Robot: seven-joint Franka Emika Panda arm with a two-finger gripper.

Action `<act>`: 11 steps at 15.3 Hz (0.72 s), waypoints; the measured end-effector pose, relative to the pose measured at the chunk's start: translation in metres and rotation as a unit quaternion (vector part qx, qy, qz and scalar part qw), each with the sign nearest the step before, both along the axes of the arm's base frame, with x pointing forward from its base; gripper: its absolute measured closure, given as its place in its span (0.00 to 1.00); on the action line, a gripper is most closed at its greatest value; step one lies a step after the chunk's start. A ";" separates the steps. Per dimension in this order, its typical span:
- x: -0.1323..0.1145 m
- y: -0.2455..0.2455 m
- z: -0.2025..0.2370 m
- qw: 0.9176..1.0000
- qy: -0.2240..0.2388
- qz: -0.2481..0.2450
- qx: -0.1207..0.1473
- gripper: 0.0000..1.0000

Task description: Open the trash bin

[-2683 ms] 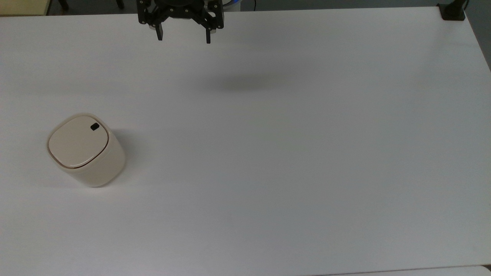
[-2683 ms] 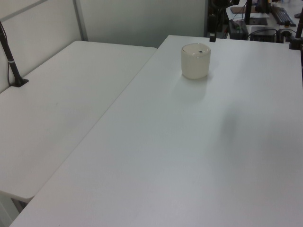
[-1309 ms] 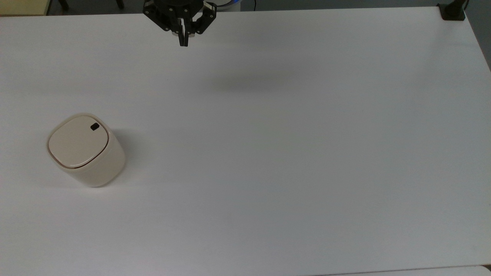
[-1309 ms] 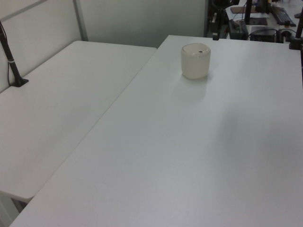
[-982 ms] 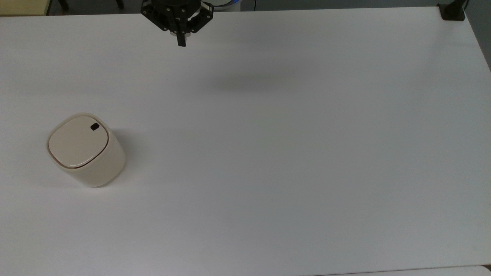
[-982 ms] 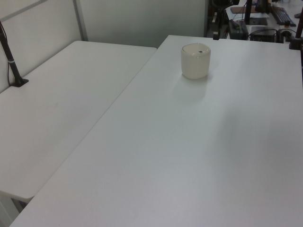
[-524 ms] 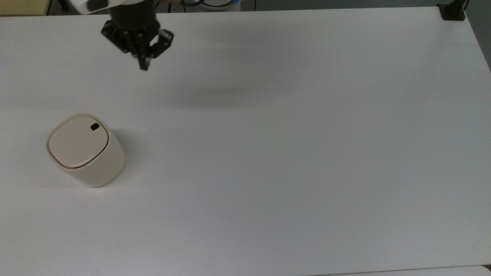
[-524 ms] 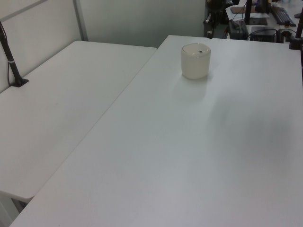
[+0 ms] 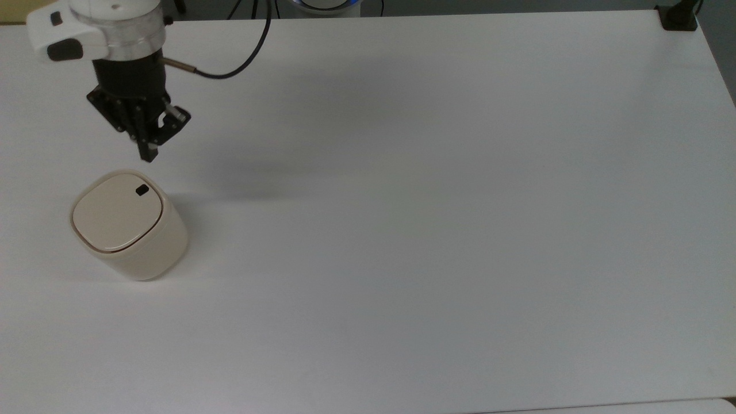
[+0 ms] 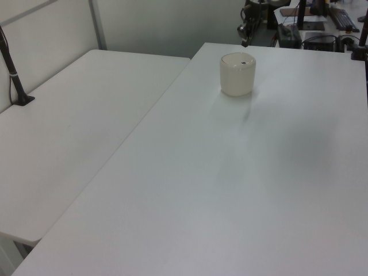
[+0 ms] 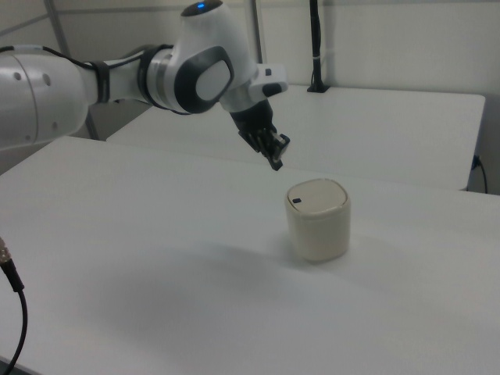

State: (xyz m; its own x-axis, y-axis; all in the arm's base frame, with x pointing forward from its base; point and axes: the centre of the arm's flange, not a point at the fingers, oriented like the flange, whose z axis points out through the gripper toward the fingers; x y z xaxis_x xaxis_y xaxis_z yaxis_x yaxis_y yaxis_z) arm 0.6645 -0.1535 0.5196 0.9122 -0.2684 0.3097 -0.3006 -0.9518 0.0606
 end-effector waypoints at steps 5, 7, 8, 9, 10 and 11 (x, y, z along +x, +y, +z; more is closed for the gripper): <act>0.016 -0.020 -0.037 1.000 -0.018 -0.009 -0.008 0.99; 0.018 -0.023 -0.048 1.000 -0.012 -0.011 -0.008 0.99; 0.019 -0.025 -0.052 1.000 -0.009 -0.012 -0.008 0.99; 0.019 -0.027 -0.056 1.000 -0.006 -0.013 -0.008 0.99; 0.019 -0.029 -0.060 1.000 -0.003 -0.014 -0.010 0.99; 0.019 -0.031 -0.064 1.000 0.000 -0.014 -0.011 0.99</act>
